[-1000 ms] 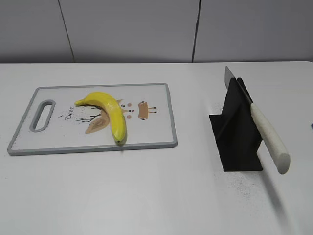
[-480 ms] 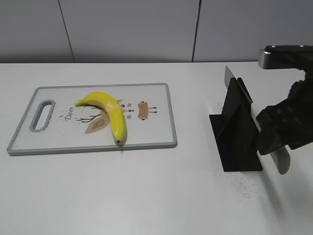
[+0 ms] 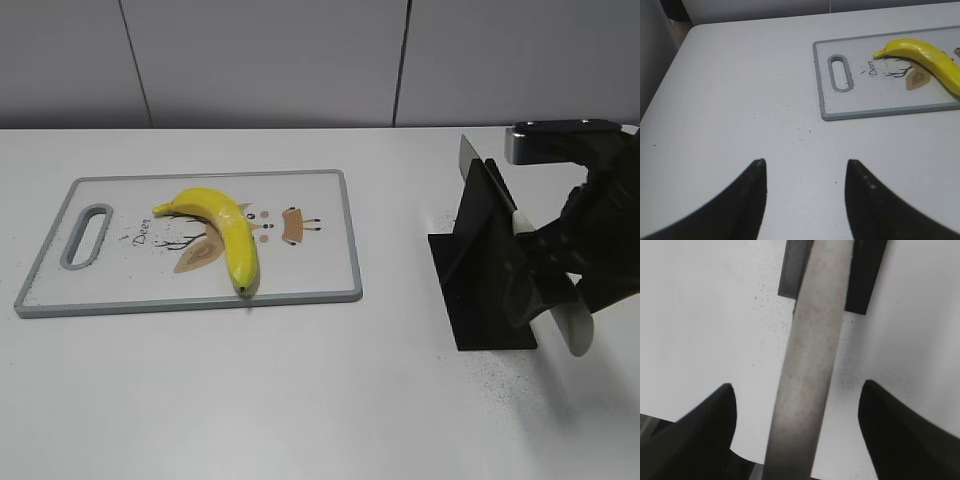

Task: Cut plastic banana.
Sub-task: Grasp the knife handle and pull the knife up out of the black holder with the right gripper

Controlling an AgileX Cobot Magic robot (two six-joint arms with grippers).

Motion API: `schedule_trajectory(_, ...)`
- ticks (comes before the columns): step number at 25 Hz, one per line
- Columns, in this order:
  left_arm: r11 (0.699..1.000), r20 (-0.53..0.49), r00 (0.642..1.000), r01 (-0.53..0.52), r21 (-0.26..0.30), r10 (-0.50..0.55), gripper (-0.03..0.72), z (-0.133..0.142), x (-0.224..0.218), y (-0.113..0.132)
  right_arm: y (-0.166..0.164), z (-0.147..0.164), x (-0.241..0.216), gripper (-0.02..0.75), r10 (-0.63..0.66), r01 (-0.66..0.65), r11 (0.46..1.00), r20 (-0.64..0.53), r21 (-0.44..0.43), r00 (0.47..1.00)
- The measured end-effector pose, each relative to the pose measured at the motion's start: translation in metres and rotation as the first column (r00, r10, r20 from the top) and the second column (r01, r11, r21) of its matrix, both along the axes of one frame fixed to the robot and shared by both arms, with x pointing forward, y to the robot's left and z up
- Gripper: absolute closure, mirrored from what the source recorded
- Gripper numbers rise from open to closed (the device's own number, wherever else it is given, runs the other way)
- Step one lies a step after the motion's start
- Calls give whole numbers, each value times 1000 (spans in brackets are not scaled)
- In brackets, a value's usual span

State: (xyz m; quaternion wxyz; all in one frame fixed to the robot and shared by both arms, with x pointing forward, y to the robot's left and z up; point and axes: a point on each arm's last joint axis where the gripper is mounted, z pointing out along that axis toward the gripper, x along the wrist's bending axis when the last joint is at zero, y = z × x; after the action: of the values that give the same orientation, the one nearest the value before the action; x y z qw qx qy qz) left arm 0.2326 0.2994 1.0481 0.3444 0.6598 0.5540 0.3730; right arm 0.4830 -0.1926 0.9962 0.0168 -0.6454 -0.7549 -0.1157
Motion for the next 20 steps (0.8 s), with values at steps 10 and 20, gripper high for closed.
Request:
schedule_trajectory(10, 1000, 0, 1000, 0, 0, 0, 198, 0, 0, 0, 3, -17, 3, 528, -92, 91, 996, -119, -17, 989)
schedule_trajectory(20, 1000, 0, 1000, -1, 1, 1, 198, 0, 0, 0, 4, -10, 5, 540, -118, 117, 993, -135, -14, 984)
